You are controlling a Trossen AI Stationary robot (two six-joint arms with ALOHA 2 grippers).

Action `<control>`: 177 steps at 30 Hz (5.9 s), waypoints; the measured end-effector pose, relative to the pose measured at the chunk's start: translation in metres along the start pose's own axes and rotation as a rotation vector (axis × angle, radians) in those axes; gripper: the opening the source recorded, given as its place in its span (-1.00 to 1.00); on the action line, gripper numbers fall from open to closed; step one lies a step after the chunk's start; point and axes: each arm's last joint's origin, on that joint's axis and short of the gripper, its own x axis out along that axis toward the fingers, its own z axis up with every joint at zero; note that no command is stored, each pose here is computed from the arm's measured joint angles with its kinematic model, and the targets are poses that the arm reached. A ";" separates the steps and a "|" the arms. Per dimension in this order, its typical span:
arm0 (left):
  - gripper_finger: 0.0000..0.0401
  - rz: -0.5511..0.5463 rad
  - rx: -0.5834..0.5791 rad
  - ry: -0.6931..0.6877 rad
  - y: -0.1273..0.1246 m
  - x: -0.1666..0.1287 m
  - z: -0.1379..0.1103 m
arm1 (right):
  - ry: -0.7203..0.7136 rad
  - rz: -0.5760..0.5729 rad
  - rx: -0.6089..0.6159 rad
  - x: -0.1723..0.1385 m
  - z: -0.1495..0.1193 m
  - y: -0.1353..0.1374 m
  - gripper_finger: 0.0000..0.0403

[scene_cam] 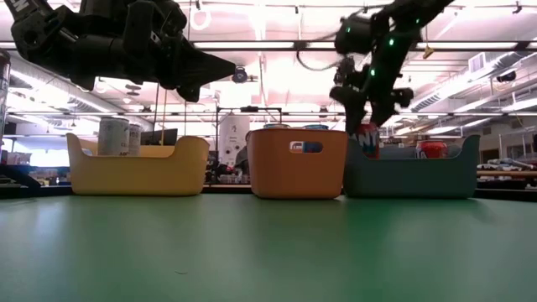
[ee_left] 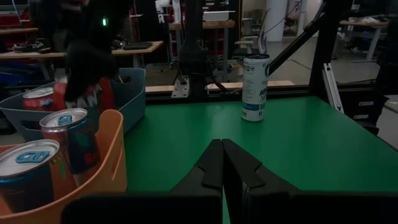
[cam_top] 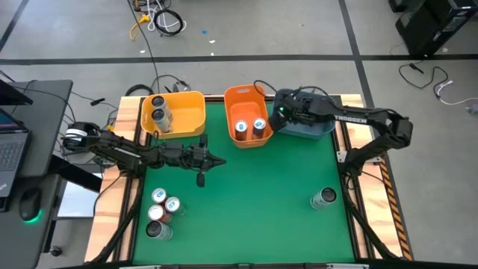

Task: Sort soda cans
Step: Put the orange soda can into the blue bin, then put the blue soda can into the orange bin

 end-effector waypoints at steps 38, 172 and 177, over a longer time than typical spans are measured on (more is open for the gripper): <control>-1.00 0.000 0.011 -0.003 0.000 0.000 0.000 | -0.095 0.069 -0.068 -0.016 0.005 -0.004 0.75; -0.99 -0.048 0.145 0.141 -0.016 -0.135 0.103 | -0.574 1.119 -0.473 -0.013 -0.103 0.410 0.87; -0.99 -0.061 0.141 0.141 -0.016 -0.135 0.103 | -0.575 1.117 -0.471 -0.012 -0.101 0.409 0.86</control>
